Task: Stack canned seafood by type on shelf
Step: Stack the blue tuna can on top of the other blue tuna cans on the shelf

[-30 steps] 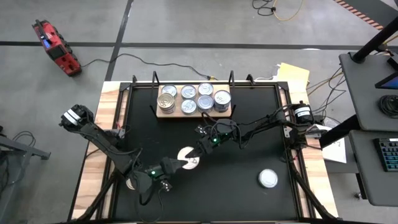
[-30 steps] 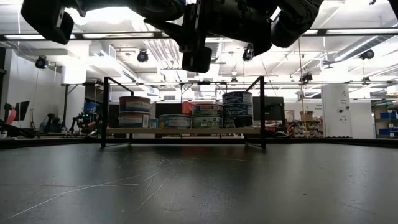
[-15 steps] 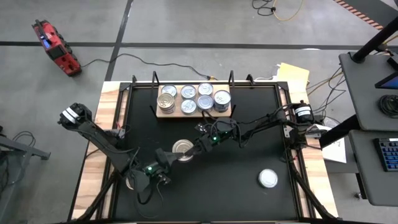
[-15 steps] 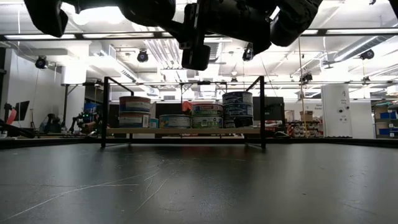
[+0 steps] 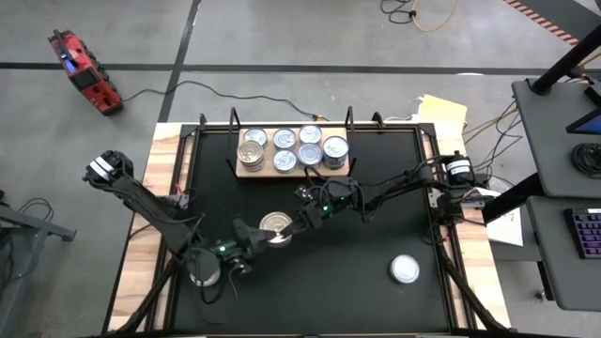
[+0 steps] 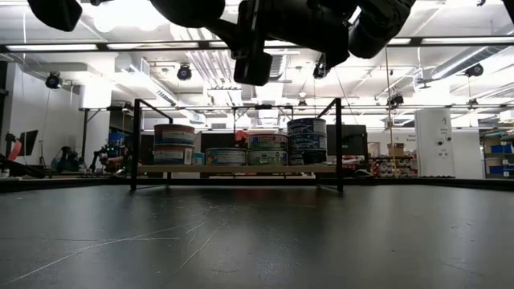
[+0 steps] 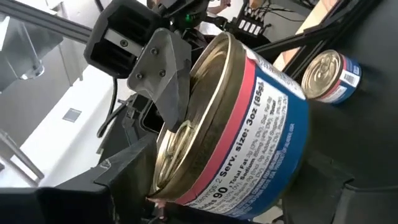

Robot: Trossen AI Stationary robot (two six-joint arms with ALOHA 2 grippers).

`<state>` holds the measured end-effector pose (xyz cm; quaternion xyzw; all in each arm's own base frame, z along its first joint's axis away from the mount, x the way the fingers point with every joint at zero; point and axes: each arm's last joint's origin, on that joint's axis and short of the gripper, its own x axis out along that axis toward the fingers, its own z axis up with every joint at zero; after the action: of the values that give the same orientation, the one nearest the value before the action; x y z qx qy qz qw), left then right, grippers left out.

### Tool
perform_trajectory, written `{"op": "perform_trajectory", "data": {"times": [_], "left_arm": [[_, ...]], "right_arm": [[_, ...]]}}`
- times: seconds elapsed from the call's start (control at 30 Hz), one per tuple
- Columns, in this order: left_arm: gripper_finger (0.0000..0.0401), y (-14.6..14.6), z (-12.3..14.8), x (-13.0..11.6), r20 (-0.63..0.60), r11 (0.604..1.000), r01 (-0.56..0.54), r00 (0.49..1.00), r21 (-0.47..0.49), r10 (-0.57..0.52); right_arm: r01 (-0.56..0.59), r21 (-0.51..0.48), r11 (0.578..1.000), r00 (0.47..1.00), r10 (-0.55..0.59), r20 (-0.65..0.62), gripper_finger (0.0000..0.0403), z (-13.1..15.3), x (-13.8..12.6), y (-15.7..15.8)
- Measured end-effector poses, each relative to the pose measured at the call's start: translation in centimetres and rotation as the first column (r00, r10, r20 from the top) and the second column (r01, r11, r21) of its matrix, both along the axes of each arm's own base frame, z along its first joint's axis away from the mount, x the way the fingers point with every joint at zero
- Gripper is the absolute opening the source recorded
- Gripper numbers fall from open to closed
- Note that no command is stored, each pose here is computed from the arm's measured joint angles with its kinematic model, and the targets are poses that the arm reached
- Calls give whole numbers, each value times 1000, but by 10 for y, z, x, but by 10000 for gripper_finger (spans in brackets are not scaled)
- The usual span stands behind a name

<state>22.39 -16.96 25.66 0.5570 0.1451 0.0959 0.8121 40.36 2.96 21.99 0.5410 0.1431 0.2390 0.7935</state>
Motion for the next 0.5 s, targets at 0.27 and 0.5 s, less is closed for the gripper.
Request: {"op": "perform_trajectory", "data": {"times": [0.27,0.5], "left_arm": [[174,2,2,-1,-5,997,-36,999,67,37],[174,5,6,-3,-6,994,-57,998,89,58]], "right_arm": [[-13,-21,1000,1000,13,4,326,-1,-1,-1],[-21,-14,1000,1000,21,-1,352,-1,-1,-3]]}}
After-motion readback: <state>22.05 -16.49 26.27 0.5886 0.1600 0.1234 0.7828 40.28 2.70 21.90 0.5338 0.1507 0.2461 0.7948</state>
